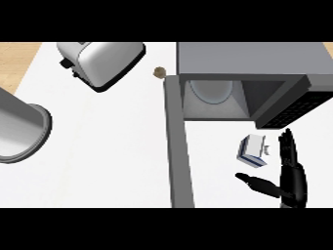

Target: Pick up the milk, place it into the microwave and close the microwave

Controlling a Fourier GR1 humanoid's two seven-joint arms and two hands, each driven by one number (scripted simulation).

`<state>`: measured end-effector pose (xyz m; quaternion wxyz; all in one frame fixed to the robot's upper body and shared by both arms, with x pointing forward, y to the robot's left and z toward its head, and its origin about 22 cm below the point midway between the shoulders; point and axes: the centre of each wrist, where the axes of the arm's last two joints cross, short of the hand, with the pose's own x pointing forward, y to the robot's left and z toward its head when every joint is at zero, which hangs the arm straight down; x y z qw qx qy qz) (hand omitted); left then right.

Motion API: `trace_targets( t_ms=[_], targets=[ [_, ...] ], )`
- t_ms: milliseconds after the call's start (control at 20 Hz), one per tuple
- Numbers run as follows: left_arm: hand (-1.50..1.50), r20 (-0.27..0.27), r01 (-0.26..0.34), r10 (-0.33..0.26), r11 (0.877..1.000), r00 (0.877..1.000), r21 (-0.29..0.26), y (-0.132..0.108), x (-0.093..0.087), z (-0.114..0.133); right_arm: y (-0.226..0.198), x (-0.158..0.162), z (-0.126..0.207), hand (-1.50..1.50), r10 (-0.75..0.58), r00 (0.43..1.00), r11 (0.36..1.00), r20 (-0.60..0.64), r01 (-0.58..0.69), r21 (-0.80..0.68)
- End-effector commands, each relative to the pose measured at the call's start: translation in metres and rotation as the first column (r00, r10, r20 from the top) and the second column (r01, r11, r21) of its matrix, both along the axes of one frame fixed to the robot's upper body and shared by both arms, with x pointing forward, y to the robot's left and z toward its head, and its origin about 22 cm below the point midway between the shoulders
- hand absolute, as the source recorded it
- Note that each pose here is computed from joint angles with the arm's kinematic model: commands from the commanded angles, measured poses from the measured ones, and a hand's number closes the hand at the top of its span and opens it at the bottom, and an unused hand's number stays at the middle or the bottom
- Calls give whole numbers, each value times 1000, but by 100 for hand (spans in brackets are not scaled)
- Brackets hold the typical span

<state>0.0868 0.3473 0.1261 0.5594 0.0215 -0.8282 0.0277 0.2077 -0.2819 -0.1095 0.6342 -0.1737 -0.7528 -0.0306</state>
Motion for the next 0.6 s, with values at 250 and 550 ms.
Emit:
trace_targets(
  t_ms=[250, 550],
  targets=[
    [-150, 13, 7, -7, 1000, 1000, 14, -3, -5, 9, -27, 10, -30, -150, -37, 999, 998, -18, 36, -54],
    [-150, 2, 19, -19, 1000, 1000, 7, -1, -14, -9, -16, 15, -52, -150, -7, 1000, 1000, -6, 7, -24]
  ],
)
